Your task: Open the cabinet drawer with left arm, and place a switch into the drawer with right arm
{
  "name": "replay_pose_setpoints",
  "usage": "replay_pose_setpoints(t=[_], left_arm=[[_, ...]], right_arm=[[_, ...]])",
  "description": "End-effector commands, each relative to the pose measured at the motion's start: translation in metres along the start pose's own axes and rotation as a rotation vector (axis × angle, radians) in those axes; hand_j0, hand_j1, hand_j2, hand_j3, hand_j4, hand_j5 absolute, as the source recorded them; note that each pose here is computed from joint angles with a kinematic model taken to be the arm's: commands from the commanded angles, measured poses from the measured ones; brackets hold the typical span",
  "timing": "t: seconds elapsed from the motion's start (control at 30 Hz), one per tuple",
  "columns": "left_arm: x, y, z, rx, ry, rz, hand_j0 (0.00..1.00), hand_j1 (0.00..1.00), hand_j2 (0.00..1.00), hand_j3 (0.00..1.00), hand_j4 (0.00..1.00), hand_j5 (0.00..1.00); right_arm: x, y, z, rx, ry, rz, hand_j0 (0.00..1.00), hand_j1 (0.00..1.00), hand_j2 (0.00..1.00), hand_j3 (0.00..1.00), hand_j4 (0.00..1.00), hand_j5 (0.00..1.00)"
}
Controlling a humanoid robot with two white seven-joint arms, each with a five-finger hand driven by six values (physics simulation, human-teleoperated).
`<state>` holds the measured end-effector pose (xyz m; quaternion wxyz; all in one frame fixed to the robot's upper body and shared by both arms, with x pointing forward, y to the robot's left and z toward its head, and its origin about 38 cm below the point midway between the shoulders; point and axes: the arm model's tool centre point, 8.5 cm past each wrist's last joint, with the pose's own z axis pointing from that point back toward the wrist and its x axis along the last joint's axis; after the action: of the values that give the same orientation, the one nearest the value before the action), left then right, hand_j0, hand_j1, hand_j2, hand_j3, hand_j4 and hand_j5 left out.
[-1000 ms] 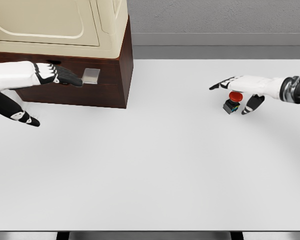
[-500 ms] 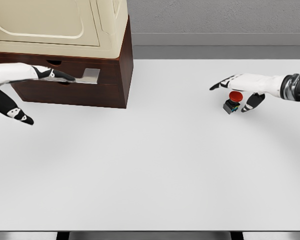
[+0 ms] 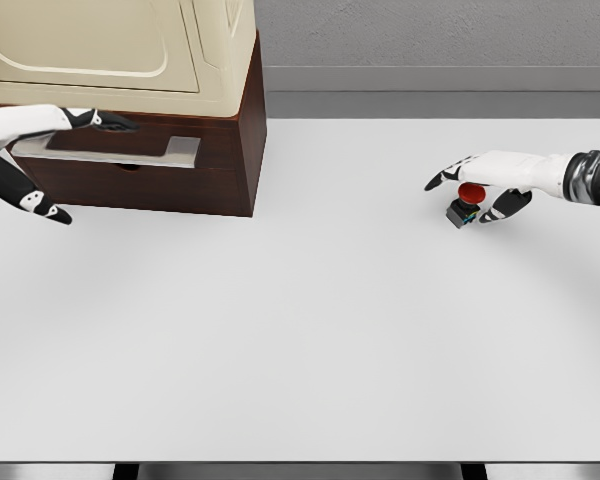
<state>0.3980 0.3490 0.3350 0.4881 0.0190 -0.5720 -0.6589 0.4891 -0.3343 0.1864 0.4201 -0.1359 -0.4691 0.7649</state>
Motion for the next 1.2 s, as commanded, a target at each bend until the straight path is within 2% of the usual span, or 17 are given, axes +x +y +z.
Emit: replay_pose_setpoints(t=[0.0,0.27,0.37,0.5,0.93,1.0,1.17], left_arm=[[-0.001,0.0,-0.003,0.004,-0.001,0.011,1.0,1.0,1.0,1.0,1.0,1.0],[-0.014,0.002,-0.003,0.016,0.026,0.034,1.0,1.0,1.0,1.0,1.0,1.0],[-0.022,-0.004,-0.002,0.011,0.043,0.053,1.0,1.0,1.0,1.0,1.0,1.0],[-0.03,-0.002,0.001,0.022,0.063,0.061,1.0,1.0,1.0,1.0,1.0,1.0],[-0.036,-0.001,-0.002,0.025,0.095,0.087,1.0,1.0,1.0,1.0,1.0,1.0],[-0.036,-0.001,-0.002,0.025,0.096,0.086,1.0,1.0,1.0,1.0,1.0,1.0],[-0.043,-0.005,-0.002,0.02,0.112,0.096,1.0,1.0,1.0,1.0,1.0,1.0]], right_arm=[[-0.002,0.001,0.001,-0.001,0.004,-0.009,0.84,0.84,0.84,0.84,0.84,0.84],[-0.005,0.005,0.0,0.009,0.012,-0.019,0.83,0.83,0.83,0.83,0.83,0.83],[-0.005,0.005,0.0,0.009,0.012,-0.019,0.79,0.79,0.79,0.79,0.79,0.79],[-0.005,0.005,0.0,0.01,0.013,-0.018,0.72,0.72,0.72,0.72,0.72,0.72],[-0.007,0.005,0.001,0.01,0.018,-0.019,0.61,0.61,0.61,0.61,0.61,0.61],[-0.007,0.003,0.001,0.008,0.018,-0.017,0.56,0.56,0.56,0.56,0.56,0.56],[-0.005,0.001,0.0,0.003,0.011,-0.015,0.56,0.56,0.56,0.56,0.56,0.56]])
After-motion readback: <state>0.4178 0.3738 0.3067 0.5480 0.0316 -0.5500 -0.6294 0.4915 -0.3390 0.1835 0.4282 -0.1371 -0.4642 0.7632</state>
